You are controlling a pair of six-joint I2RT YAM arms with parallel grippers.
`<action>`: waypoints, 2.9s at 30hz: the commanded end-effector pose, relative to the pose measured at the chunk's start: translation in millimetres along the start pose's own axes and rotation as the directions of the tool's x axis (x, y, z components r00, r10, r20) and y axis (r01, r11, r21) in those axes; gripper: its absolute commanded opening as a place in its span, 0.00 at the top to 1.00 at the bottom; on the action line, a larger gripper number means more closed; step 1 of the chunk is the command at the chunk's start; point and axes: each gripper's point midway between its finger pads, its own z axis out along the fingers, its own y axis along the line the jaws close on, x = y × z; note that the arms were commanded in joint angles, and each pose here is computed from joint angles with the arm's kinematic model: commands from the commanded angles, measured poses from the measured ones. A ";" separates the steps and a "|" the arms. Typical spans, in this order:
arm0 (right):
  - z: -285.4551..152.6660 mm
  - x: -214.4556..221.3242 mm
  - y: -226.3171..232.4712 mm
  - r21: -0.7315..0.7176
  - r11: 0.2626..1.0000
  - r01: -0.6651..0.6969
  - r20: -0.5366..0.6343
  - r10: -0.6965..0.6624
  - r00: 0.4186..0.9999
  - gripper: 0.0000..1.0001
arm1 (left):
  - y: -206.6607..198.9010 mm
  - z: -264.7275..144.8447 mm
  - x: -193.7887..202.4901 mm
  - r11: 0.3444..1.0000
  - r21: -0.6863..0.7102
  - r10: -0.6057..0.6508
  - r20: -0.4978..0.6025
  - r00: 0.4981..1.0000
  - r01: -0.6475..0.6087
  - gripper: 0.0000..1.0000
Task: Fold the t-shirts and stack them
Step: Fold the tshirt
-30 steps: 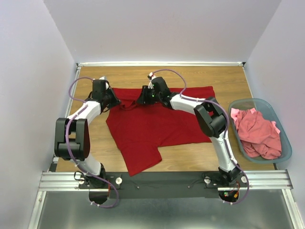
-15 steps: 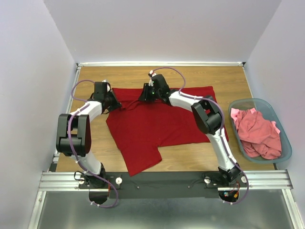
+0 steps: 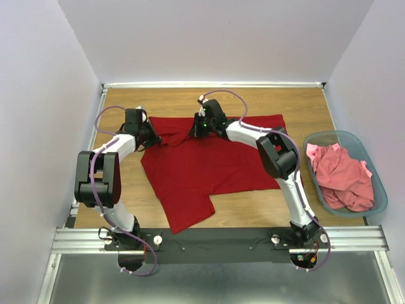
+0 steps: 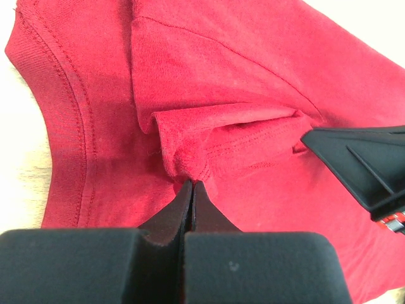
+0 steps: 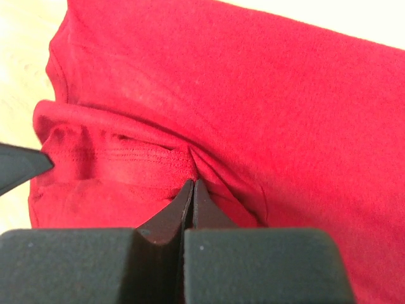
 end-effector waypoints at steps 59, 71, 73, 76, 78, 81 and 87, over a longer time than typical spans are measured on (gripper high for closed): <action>-36.7 55.5 3.2 0.120 0.970 -0.209 -0.168 0.228 0.959 0.59 | 44.9 -14.2 32.6 0.996 -0.086 0.014 -0.125 0.992 -0.025 0.99; -30.2 73.3 3.4 0.094 0.962 -0.257 -0.206 0.272 0.940 0.61 | 44.1 -12.3 31.4 0.997 -0.081 0.010 -0.125 0.992 -0.020 0.99; -28.6 76.6 1.9 0.096 0.961 -0.260 -0.213 0.275 0.937 0.64 | 43.5 -12.4 31.7 0.997 -0.079 0.010 -0.124 0.992 -0.020 0.99; -30.6 74.6 4.1 0.087 0.963 -0.255 -0.211 0.269 0.940 0.74 | 43.8 -12.4 30.3 0.997 -0.080 0.012 -0.121 0.993 -0.021 0.99; -33.2 73.0 4.7 0.087 0.964 -0.250 -0.206 0.263 0.943 0.87 | 43.9 -12.0 31.1 0.996 -0.082 0.010 -0.123 0.992 -0.020 0.99; -41.7 63.4 11.5 0.073 0.968 -0.238 -0.187 0.248 0.951 0.96 | 43.3 -12.7 29.8 0.996 -0.083 0.011 -0.121 0.993 -0.021 0.99; -54.5 67.9 17.7 0.061 0.964 -0.257 -0.206 0.264 0.942 0.99 | 43.4 -14.5 24.5 0.995 -0.096 0.017 -0.116 0.993 -0.029 0.99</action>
